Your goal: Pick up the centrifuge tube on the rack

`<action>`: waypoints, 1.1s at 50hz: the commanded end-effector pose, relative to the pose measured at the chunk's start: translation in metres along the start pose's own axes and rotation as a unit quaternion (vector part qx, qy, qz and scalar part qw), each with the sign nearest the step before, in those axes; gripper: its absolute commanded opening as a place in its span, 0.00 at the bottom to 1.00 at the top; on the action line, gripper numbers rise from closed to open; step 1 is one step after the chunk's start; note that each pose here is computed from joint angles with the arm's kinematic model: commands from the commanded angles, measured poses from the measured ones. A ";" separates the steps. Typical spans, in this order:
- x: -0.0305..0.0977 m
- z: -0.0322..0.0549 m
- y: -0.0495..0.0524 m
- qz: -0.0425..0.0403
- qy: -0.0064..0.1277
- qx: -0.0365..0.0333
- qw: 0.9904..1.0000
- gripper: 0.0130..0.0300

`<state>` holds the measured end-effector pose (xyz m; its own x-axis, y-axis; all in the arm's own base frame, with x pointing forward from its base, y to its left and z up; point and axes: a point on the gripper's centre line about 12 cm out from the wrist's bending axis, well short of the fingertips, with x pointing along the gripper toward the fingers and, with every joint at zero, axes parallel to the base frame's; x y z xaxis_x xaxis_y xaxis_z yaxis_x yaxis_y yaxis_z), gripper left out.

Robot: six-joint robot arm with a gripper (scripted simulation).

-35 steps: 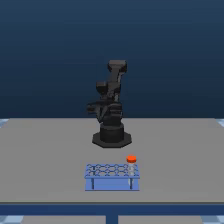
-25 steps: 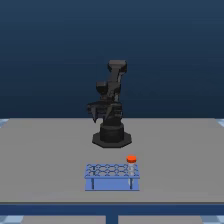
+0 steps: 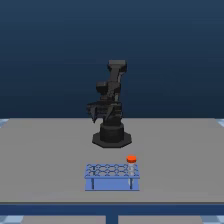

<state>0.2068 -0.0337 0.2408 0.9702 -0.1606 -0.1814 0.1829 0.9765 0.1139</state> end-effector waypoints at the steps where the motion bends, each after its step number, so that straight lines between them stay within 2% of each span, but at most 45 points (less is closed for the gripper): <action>1: 0.001 0.0000 0.001 0.001 0.000 -0.001 1.000 1.00; 30: 0.008 -0.0014 0.009 0.006 0.009 -0.006 1.000 1.00; 45: 0.018 -0.0040 0.019 0.011 0.025 -0.013 1.000 1.00; 53: 0.029 -0.0069 0.029 0.016 0.042 -0.021 0.999 1.00; 55: 0.029 -0.0069 0.029 0.016 0.042 -0.021 0.999 1.00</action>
<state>0.2368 -0.0135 0.2315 0.9564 -0.1293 -0.2620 0.1609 0.9816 0.1032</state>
